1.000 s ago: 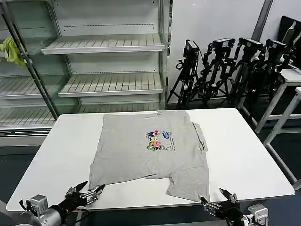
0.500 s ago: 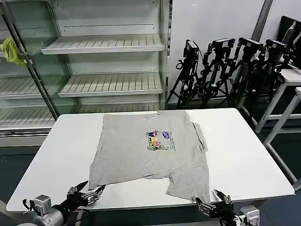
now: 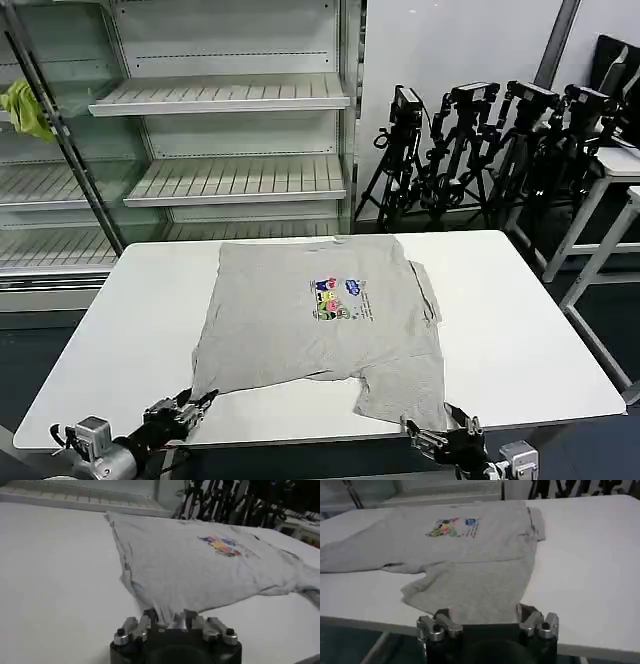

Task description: Fold and organize the clothes.

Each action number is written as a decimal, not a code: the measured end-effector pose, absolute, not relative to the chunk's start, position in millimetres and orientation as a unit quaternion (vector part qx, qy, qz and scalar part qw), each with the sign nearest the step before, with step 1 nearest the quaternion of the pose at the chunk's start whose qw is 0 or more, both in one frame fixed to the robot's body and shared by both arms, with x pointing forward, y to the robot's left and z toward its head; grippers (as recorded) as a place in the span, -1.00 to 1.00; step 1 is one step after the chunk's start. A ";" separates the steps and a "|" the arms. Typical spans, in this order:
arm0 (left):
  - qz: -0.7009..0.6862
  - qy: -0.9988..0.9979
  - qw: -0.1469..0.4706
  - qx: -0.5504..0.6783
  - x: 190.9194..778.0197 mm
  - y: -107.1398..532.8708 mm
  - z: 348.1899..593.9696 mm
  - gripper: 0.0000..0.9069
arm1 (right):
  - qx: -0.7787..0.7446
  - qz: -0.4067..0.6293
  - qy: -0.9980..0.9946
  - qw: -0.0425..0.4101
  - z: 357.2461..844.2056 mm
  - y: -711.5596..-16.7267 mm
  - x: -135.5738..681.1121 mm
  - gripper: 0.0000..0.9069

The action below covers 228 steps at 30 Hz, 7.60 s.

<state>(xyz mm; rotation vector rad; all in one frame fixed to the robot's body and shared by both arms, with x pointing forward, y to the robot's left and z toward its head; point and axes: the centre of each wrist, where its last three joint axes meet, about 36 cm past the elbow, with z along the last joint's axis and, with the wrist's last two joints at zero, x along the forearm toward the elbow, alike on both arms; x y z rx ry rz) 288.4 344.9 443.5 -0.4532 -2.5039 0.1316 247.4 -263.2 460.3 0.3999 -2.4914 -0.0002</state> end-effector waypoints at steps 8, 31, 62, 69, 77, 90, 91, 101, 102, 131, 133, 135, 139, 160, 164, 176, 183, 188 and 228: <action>0.048 -0.940 0.292 -0.171 287.4 344.9 442.3 -0.89 | 0.152 0.004 -0.939 0.308 457.2 -264.2 243.0 -0.96; 0.041 -0.943 0.281 -0.173 286.9 346.9 443.8 -0.91 | 0.157 0.017 -0.941 0.298 462.1 -266.6 235.9 -1.00; -0.007 -0.945 0.276 -0.175 261.3 355.7 493.2 -0.91 | 0.167 0.058 -0.958 0.226 544.9 -277.7 223.5 -1.00; 0.000 -0.954 0.248 -0.170 276.7 359.2 495.8 -0.91 | 0.163 0.053 -0.967 0.188 546.4 -277.8 240.4 -1.00; -0.001 -0.962 0.212 -0.169 303.4 366.9 497.3 -0.91 | 0.163 0.058 -0.972 0.156 538.2 -280.4 275.7 -1.00; -0.008 -0.963 0.204 -0.173 348.3 375.7 483.6 -0.91 | 0.181 0.095 -0.969 0.137 520.3 -294.0 339.1 -1.00; -0.009 -0.963 0.205 -0.173 351.9 376.3 482.3 -0.91 | 0.182 0.099 -0.969 0.136 519.4 -295.7 343.9 -1.00; -0.021 -0.962 0.206 -0.180 382.6 380.6 478.9 -0.91 | 0.187 0.128 -0.966 0.122 517.2 -304.6 390.0 -1.00; -0.022 -0.962 0.205 -0.180 385.5 380.9 479.3 -0.91 | 0.187 0.131 -0.966 0.120 517.1 -305.0 394.8 -1.00; -0.040 -0.959 0.204 -0.190 426.4 374.5 469.6 -0.91 | 0.196 0.175 -0.956 0.127 492.5 -294.9 454.6 -1.00; -0.040 -0.959 0.205 -0.191 428.2 373.4 467.6 -0.91 | 0.194 0.176 -0.957 0.127 491.8 -295.4 456.6 -1.00; -0.040 -0.959 0.205 -0.192 430.4 372.5 465.8 -0.91 | 0.192 0.178 -0.957 0.127 490.5 -296.2 458.6 -1.00; -0.042 -0.959 0.206 -0.191 434.3 371.3 462.7 -0.89 | 0.191 0.181 -0.956 0.128 488.1 -295.9 459.9 -1.00; -0.066 -0.961 0.204 -0.175 437.3 383.5 462.7 1.00 | 0.139 0.200 -0.961 0.133 490.8 -316.7 470.6 1.00; -0.066 -0.961 0.206 -0.172 429.3 386.9 468.6 1.00 | 0.141 0.195 -0.961 0.134 499.7 -318.9 455.9 1.00; -0.038 -0.951 0.251 -0.177 402.0 378.5 463.7 1.00 | 0.166 0.169 -0.955 0.176 500.8 -304.7 393.1 1.00; -0.028 -0.949 0.259 -0.179 397.4 374.5 457.9 1.00 | 0.173 0.158 -0.953 0.192 491.6 -299.1 376.9 1.00; -0.022 -0.949 0.259 -0.178 397.5 373.8 455.6 1.00 | 0.173 0.150 -0.954 0.196 481.8 -295.8 373.8 1.00; -0.025 -0.947 0.260 -0.188 394.1 374.6 444.9 -0.78 | 0.157 0.129 -0.958 0.203 415.4 -287.8 381.6 -1.00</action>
